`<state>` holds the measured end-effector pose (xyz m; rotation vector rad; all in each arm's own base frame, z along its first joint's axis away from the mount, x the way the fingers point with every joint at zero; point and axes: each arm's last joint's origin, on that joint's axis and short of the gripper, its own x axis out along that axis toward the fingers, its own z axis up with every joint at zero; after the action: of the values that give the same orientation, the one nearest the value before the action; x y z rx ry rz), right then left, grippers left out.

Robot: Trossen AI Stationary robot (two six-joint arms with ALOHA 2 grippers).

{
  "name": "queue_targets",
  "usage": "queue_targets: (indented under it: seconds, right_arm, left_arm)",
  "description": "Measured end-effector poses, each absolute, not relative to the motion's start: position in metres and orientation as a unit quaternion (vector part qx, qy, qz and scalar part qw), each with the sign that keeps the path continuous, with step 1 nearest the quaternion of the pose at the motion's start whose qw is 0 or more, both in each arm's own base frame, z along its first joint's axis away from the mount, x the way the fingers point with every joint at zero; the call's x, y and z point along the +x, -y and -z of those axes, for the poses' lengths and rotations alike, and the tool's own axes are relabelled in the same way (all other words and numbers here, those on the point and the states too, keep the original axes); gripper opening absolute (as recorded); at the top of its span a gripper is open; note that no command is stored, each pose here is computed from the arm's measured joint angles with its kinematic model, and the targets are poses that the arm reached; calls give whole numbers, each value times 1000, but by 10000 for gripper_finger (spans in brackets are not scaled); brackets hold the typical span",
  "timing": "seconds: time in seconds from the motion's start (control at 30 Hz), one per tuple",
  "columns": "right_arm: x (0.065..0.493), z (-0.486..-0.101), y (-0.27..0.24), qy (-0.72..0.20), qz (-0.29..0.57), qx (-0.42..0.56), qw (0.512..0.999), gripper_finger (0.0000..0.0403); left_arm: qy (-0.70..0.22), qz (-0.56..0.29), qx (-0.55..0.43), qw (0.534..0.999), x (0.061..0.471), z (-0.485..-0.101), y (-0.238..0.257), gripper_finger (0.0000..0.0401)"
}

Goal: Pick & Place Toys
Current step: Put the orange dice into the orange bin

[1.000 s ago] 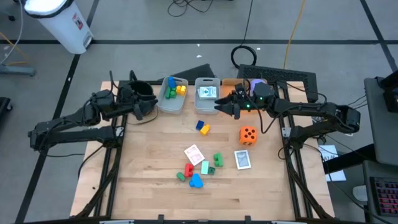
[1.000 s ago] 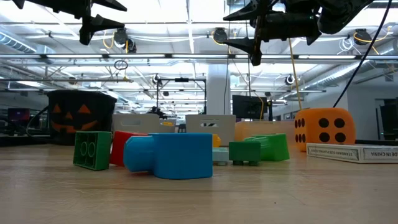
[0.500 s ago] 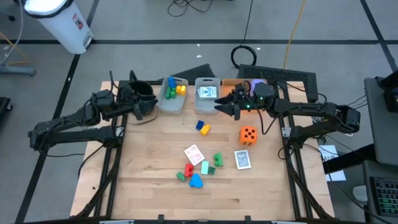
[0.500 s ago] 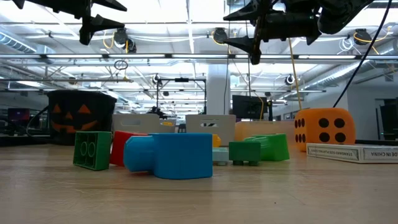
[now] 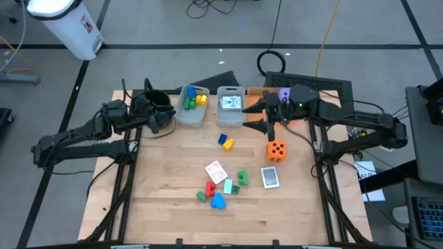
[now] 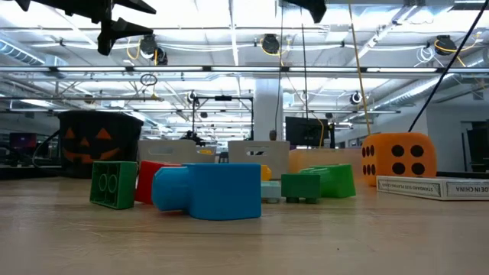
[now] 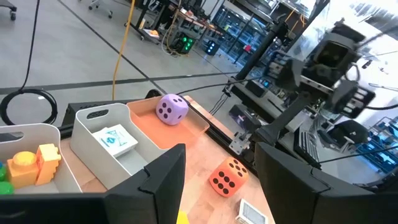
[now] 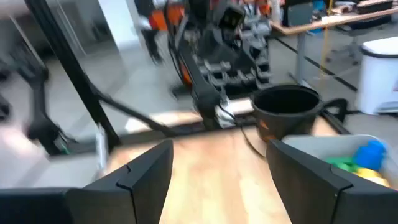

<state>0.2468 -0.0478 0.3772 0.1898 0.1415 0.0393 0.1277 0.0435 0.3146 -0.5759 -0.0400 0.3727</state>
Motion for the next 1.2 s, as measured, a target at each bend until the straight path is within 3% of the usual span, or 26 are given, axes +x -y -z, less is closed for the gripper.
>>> queue_targets:
  seconds: [0.33,0.83,1.2]
  right_arm:
    - [245,-358,43,-147,13,82,986,251]
    - [220,-304,37,-436,51,70,896,251]
    - [217,-303,36,-447,59,88,888,251]
  left_arm:
    - [20,-183,-282,942,128,-315,-43,198]
    - [20,-183,-282,942,128,-315,-43,198]
    - [34,-183,-280,942,128,-317,-44,198]
